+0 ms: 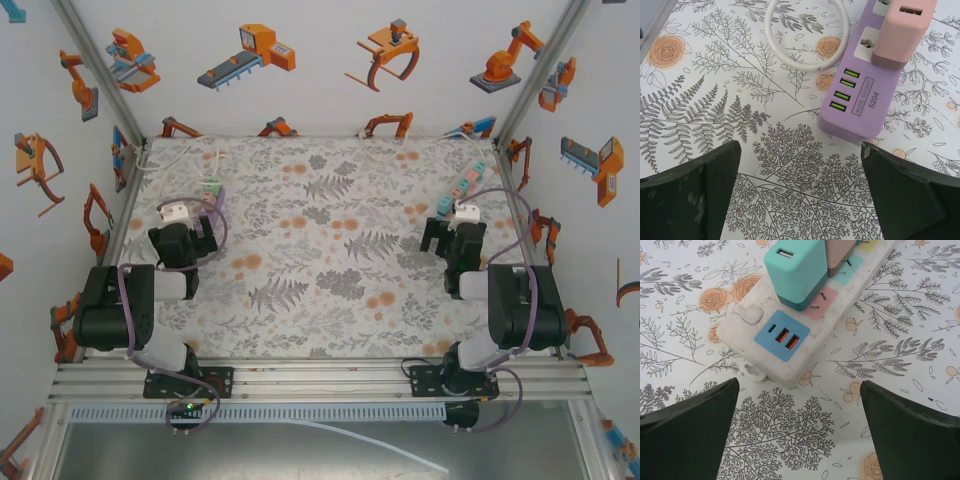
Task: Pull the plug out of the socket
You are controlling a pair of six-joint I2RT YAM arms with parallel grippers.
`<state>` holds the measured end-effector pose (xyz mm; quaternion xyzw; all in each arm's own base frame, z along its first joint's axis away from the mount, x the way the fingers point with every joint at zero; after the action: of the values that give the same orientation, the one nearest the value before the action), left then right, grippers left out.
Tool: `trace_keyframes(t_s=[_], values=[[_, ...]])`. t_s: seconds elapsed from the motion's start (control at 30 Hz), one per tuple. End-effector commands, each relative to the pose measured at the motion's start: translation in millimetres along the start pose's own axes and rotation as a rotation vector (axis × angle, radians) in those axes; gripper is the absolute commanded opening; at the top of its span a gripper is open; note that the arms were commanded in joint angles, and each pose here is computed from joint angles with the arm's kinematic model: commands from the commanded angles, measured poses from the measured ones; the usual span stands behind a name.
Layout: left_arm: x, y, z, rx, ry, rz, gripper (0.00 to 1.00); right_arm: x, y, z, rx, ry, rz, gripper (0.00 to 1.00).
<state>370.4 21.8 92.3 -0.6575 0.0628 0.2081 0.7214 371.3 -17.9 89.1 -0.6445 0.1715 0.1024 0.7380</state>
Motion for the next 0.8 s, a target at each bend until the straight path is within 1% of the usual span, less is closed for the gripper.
trace_keyframes(t_s=[0.0,0.6,0.7,0.77], values=[[0.5,-8.2,-1.3,-0.007,0.005,-0.023,0.97,2.8,-8.4,-1.5,-0.006,0.002,-0.023,0.99],[0.4,-8.2,-1.5,-0.006,0.006,-0.024,0.97,2.1,-8.4,-5.1,0.003,0.025,-0.028,0.99],[0.0,-8.5,-2.3,-0.004,0.012,-0.026,0.97,1.0,-8.0,-1.3,-0.005,0.000,-0.030,0.99],[0.6,-8.5,-8.1,0.014,0.045,-0.023,0.97,-0.4,-7.9,1.6,-0.012,-0.021,-0.037,0.99]])
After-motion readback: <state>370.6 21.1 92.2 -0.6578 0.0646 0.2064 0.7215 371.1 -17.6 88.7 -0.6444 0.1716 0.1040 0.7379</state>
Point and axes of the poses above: each hand's point on the last joint's axis, 136 mm out from that joint toward the fingers, its own x axis out along the fingers, its own z axis along the line the jaws close on, y = z × x, the point moved 2 cm from there along -x, back along the fingers, and after that the axes turned 6 degrees about x, right-handed, at the moved point
